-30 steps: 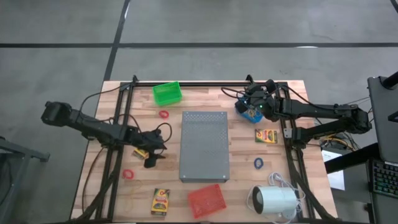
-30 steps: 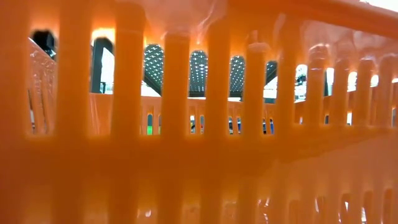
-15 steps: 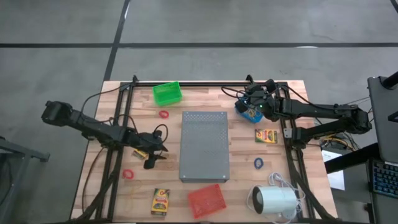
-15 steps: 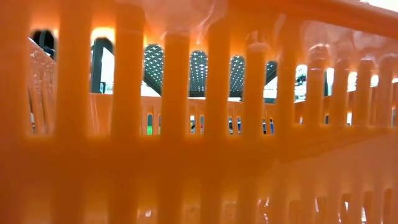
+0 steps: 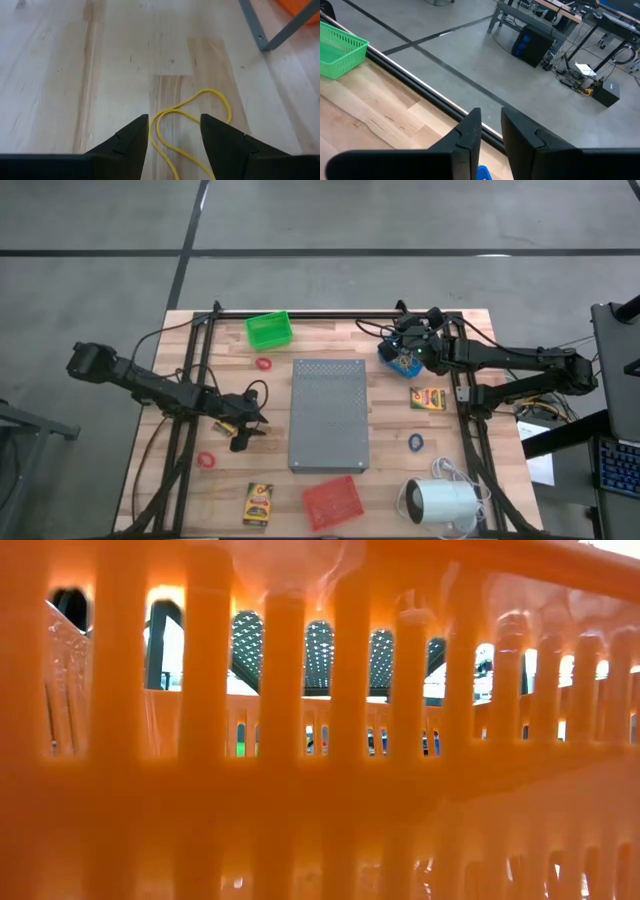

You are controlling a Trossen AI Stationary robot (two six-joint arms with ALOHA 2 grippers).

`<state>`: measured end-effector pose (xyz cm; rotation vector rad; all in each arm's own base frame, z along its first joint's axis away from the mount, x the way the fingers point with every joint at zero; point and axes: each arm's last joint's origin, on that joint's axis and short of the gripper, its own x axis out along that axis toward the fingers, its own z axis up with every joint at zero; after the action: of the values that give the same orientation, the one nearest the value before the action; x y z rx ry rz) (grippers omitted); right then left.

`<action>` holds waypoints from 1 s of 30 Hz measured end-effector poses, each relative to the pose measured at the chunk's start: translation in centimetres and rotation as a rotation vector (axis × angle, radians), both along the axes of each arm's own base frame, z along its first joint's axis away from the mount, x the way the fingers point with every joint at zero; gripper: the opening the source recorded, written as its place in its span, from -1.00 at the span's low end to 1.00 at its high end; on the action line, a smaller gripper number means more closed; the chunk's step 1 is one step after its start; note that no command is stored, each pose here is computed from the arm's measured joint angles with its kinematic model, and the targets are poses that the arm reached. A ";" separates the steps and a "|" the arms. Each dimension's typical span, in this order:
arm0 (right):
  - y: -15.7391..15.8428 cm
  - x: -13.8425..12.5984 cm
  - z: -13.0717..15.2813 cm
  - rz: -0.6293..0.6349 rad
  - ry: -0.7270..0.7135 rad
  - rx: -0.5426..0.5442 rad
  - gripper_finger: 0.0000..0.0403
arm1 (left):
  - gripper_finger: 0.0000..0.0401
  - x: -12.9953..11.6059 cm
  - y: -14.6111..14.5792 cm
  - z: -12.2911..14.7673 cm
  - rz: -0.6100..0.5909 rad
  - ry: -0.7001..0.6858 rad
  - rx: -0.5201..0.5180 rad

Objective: Pick & Place Office Desk Supplies
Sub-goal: Put the top yellow rubber band into the blue basket

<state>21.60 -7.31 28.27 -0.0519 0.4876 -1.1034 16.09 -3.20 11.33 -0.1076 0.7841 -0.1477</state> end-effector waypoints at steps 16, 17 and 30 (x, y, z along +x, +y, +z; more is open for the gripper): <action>0.0 0.0 0.0 0.001 0.001 0.001 -0.66 | -0.08 1.3 -0.2 -1.9 -0.023 0.054 0.058; 0.0 0.0 0.0 0.001 0.001 0.001 -0.66 | -0.08 1.5 -0.2 -2.0 -0.024 0.057 0.060; 0.0 0.0 -0.1 0.002 0.007 0.001 -0.64 | -0.42 1.7 -0.3 -2.1 -0.037 0.063 0.083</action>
<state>21.59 -7.31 28.21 -0.0559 0.4945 -1.1018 17.78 -3.45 9.28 -0.0194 0.8538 -0.1473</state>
